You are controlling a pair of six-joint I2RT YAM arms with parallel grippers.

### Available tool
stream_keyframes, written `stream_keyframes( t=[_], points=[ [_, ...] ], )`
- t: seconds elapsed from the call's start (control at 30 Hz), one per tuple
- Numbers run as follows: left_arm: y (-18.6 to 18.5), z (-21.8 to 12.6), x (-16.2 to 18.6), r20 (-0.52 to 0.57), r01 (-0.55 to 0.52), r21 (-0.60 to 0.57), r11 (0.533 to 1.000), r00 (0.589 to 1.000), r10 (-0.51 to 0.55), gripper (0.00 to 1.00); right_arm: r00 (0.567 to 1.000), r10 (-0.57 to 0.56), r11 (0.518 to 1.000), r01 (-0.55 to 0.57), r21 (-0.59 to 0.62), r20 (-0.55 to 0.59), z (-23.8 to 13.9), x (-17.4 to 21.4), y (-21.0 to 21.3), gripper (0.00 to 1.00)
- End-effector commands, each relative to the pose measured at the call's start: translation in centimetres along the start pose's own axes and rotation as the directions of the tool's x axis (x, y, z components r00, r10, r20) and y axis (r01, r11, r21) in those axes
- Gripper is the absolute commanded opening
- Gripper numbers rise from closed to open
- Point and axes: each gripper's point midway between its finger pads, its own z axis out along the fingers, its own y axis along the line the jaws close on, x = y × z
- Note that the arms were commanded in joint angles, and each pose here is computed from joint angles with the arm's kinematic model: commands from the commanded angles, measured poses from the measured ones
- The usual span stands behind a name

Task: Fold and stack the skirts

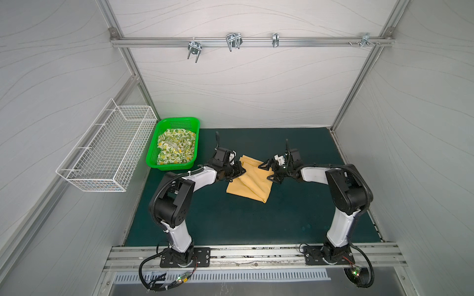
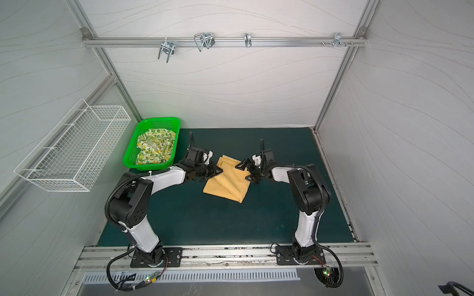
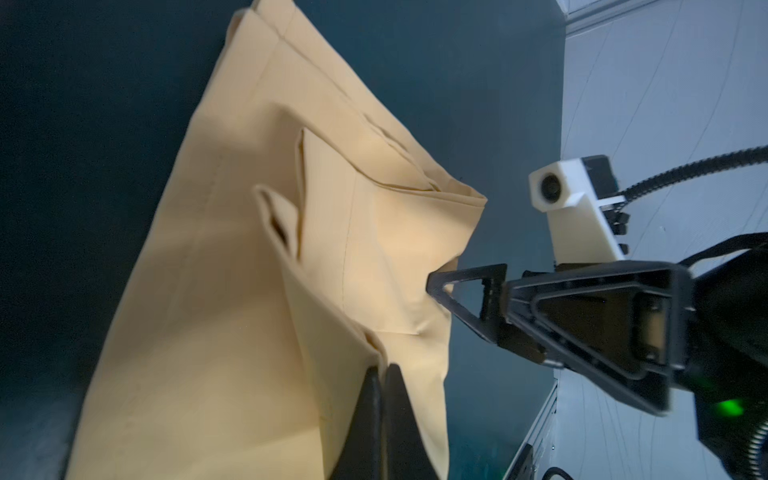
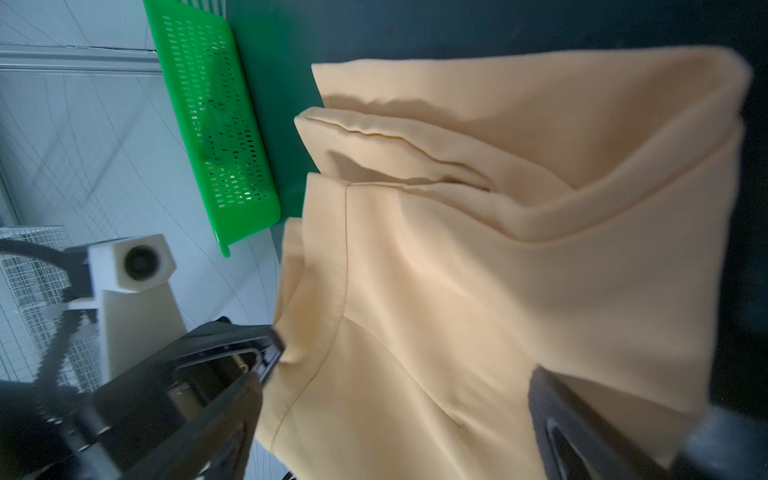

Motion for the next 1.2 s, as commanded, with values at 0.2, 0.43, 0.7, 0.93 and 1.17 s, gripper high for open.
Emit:
stream_keyframes(
  t=[0.2,0.43,0.7,0.93,1.17],
  points=[
    [3.2,2.8,2.0,0.000,-0.075,0.031,0.997,0.997,0.075,0.00,0.999,-0.029,1.000,0.030,-0.002,0.024,-1.7,0.0,2.0,0.99],
    [3.1,1.6,1.8,0.007,-0.118,-0.015,0.993,0.993,0.118,0.00,0.995,-0.099,0.994,0.099,-0.048,0.006,-2.0,2.0,6.0,0.99],
    [3.3,1.4,2.2,-0.003,-0.119,-0.023,0.993,0.993,0.118,0.00,0.990,-0.127,0.990,0.123,-0.071,-0.057,1.9,5.5,8.5,0.99],
    [3.5,1.7,2.2,-0.007,-0.109,-0.019,0.994,0.994,0.109,0.00,0.989,-0.105,0.993,0.099,-0.059,-0.107,4.7,8.4,7.0,0.99],
    [3.3,1.9,1.8,-0.005,-0.111,-0.022,0.994,0.994,0.111,0.00,0.990,-0.059,0.996,0.050,-0.078,-0.129,5.5,10.5,5.7,0.99]
  ],
)
